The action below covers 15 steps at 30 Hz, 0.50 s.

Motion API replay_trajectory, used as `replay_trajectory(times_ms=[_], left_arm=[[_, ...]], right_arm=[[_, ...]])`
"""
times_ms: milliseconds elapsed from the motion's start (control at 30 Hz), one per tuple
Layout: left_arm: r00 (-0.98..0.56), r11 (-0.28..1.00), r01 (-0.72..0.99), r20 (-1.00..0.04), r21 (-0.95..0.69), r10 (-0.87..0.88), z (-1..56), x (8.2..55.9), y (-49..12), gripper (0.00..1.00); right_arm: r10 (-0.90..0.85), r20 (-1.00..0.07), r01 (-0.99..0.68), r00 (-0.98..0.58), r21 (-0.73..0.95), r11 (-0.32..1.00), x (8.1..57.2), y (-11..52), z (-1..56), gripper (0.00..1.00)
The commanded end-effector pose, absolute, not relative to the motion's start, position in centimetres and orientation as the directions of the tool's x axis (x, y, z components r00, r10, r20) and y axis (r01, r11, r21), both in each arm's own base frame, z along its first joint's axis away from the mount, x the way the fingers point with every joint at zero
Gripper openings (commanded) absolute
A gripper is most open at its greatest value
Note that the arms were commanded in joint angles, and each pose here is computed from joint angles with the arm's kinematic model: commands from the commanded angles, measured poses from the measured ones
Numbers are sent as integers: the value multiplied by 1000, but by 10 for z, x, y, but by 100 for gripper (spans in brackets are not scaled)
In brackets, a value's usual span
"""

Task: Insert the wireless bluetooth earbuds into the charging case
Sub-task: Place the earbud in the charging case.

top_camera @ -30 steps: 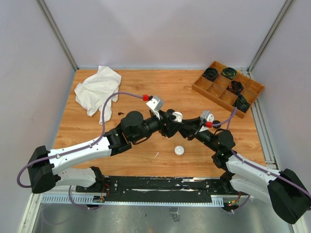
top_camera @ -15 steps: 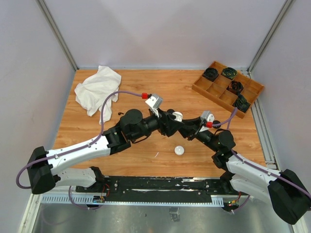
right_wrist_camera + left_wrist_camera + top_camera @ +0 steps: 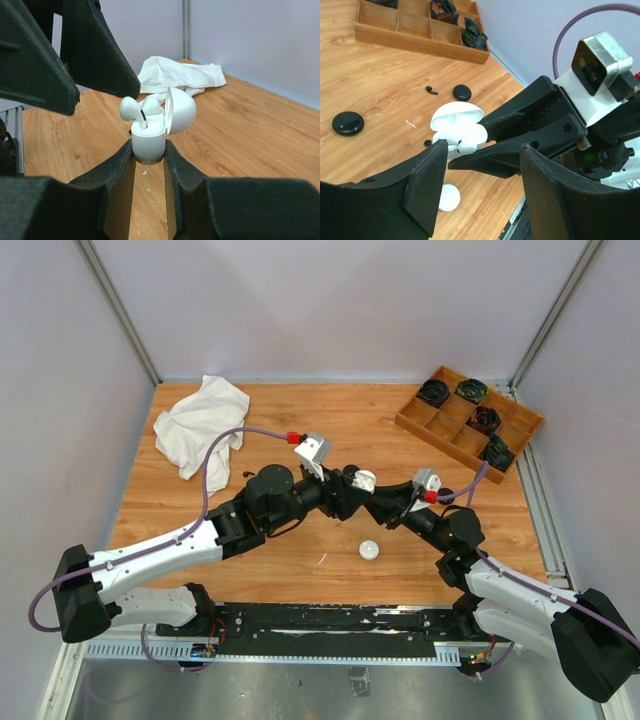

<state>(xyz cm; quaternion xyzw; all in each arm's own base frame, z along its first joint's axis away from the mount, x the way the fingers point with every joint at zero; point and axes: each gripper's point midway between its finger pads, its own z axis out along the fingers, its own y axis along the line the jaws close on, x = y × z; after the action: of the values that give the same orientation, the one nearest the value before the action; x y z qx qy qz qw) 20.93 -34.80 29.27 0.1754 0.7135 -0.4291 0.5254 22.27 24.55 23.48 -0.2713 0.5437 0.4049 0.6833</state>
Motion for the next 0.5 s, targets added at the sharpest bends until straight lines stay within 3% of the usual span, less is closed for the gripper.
replay_trajectory(times_ms=[0, 467], left_arm=[[-396, 554, 718, -902, -421, -173, 297, 209, -355, 64], [-414, 458, 774, -897, -438, -158, 303, 195, -370, 55]], right_arm=[[273, -952, -840, 135, 37, 542, 227, 240, 247, 6], [272, -954, -839, 130, 40, 543, 227, 240, 246, 5]])
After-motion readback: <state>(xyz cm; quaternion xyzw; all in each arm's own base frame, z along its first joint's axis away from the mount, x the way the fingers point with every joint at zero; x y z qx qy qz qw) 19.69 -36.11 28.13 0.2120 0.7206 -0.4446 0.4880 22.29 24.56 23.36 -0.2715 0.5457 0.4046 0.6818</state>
